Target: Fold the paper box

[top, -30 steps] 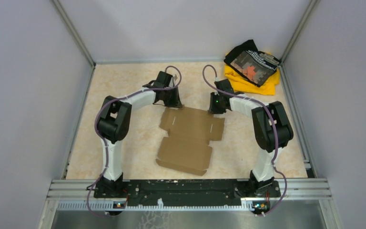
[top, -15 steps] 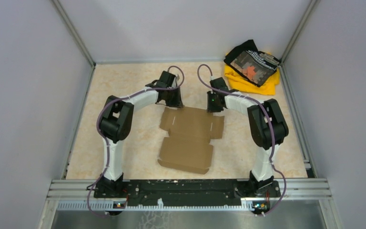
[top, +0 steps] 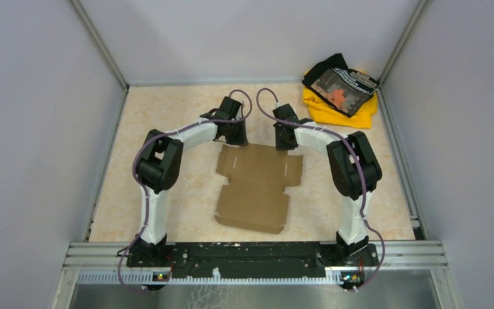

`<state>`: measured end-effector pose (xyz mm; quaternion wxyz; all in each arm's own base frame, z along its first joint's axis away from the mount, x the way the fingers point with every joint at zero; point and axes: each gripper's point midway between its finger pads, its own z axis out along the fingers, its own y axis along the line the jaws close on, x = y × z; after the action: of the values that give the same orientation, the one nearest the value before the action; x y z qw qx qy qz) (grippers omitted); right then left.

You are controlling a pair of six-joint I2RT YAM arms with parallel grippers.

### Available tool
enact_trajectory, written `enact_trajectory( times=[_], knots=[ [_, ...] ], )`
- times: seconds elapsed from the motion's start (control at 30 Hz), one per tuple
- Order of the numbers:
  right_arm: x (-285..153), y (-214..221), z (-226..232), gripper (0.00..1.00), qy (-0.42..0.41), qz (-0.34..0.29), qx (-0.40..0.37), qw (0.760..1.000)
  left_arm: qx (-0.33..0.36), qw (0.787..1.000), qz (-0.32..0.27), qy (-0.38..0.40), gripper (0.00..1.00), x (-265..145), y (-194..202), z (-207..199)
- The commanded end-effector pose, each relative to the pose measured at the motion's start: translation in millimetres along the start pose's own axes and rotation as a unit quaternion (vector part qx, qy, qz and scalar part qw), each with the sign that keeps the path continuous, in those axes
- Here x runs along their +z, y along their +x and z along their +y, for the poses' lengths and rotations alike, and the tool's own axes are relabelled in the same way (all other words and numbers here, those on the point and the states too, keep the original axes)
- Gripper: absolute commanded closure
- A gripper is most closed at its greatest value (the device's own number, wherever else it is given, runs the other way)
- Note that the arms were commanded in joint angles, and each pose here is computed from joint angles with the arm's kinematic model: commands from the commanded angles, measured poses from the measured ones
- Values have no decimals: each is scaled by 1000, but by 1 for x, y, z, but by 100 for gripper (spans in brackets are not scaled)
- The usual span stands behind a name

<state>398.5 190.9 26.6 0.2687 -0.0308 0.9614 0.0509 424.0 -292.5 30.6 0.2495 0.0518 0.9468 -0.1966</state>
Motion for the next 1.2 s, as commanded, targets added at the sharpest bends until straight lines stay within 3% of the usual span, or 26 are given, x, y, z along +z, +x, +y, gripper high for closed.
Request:
enact_trajectory(
  times=[0.0,0.47,0.7,0.77,0.83,1.0,1.03,1.07,1.17],
  knots=[
    [19,23,-5,76,28,35,-19,999,9,998,46,-48,74,22,37,20],
    [29,28,-6,76,33,43,-20,998,6,998,47,-51,73,26,48,24],
    [8,-5,10,75,-8,12,-15,1000,25,999,-7,-46,68,0,-6,11],
    [-11,-27,19,68,-40,-14,-12,999,30,998,-36,-42,64,-21,-33,4],
    [-33,-51,24,58,-58,-43,-10,997,37,995,-75,-51,58,-49,-63,0],
    [-99,-101,35,44,-104,-110,-22,988,40,985,-164,-15,42,-136,-115,-28],
    [-113,-107,38,41,-116,-120,-28,986,41,983,-176,-1,15,-151,-120,-35],
    [-125,-109,40,33,-125,-127,-34,983,43,981,-187,7,3,-164,-123,-40],
    [-152,-101,44,17,-155,-136,-45,978,47,980,-192,30,1,-194,-122,-50]
  ],
)
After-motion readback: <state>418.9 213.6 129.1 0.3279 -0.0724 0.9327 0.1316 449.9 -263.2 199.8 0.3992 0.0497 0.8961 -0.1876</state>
